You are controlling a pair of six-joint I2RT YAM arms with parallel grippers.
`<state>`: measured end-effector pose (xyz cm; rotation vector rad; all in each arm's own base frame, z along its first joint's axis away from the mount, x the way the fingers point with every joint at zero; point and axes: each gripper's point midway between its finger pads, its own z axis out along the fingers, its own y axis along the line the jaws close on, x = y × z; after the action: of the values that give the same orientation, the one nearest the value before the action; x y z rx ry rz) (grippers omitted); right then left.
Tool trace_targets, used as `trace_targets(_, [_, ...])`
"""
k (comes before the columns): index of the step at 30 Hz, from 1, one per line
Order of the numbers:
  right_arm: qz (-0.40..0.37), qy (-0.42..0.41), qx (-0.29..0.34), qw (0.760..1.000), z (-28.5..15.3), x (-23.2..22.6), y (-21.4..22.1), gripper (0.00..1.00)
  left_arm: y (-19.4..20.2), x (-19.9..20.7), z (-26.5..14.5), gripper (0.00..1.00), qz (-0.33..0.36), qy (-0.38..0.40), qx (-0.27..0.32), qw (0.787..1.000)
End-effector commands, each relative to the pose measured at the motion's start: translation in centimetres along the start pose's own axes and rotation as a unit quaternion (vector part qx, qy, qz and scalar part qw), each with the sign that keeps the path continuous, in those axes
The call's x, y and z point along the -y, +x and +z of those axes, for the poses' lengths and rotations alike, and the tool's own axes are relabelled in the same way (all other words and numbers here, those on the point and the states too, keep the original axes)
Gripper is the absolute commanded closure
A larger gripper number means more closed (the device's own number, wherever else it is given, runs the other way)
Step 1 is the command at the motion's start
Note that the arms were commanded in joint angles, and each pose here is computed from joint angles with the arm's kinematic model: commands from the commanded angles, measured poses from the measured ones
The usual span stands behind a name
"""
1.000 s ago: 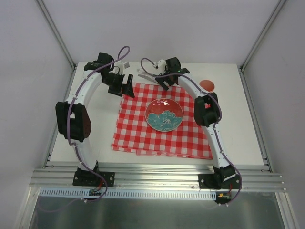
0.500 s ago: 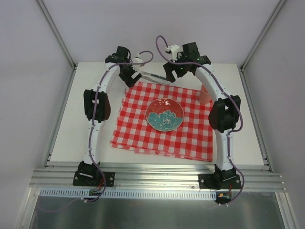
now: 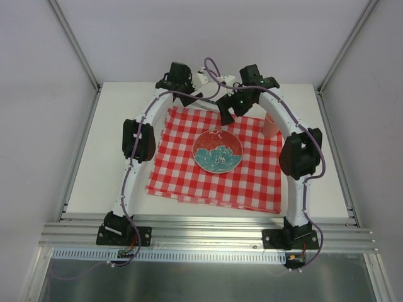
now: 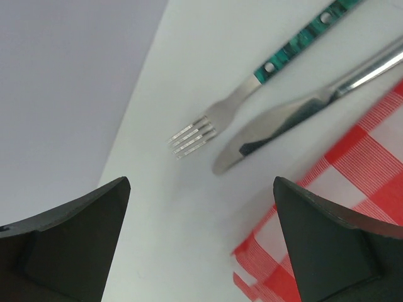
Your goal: Set the dinner table for one person
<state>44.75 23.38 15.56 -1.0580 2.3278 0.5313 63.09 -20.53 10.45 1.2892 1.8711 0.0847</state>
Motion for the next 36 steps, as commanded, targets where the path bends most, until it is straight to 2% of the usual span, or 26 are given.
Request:
trace_targets(1, [-0.011,-0.019,0.016,1.0,-4.1,-2.8,-0.6,0.0,-2.6,-2.4,1.3,0.01,0.021,-0.041,0.062,0.997])
trace_targets(11, [-0.003,-0.026,0.012,1.0,-5.2,-4.4,-0.1,0.01,-3.5,1.0,6.1,0.01,0.13,-0.028,0.087,0.987])
trace_targets(19, [-0.001,-0.024,0.006,1.0,-4.8,-4.7,0.1,0.0,-4.0,1.4,6.5,0.01,0.13,-0.031,0.093,0.987])
trace_targets(23, [0.003,-0.018,0.004,1.0,-4.4,-4.3,0.2,0.0,-5.8,1.2,5.5,0.01,0.143,-0.026,0.124,0.981])
trace_targets(27, [0.007,-0.02,0.005,1.0,-4.2,-4.3,0.1,0.0,-8.0,2.5,5.2,0.01,0.163,0.005,0.182,0.97])
trace_targets(31, [0.017,-0.028,0.002,0.999,-4.0,-4.4,0.3,0.0,-9.4,3.0,5.1,0.01,0.1,0.025,0.213,0.972])
trace_targets(36, [0.034,-0.031,0.003,0.999,-3.9,-4.0,0.4,0.0,-8.6,4.2,3.9,0.01,-0.056,0.073,0.195,0.976])
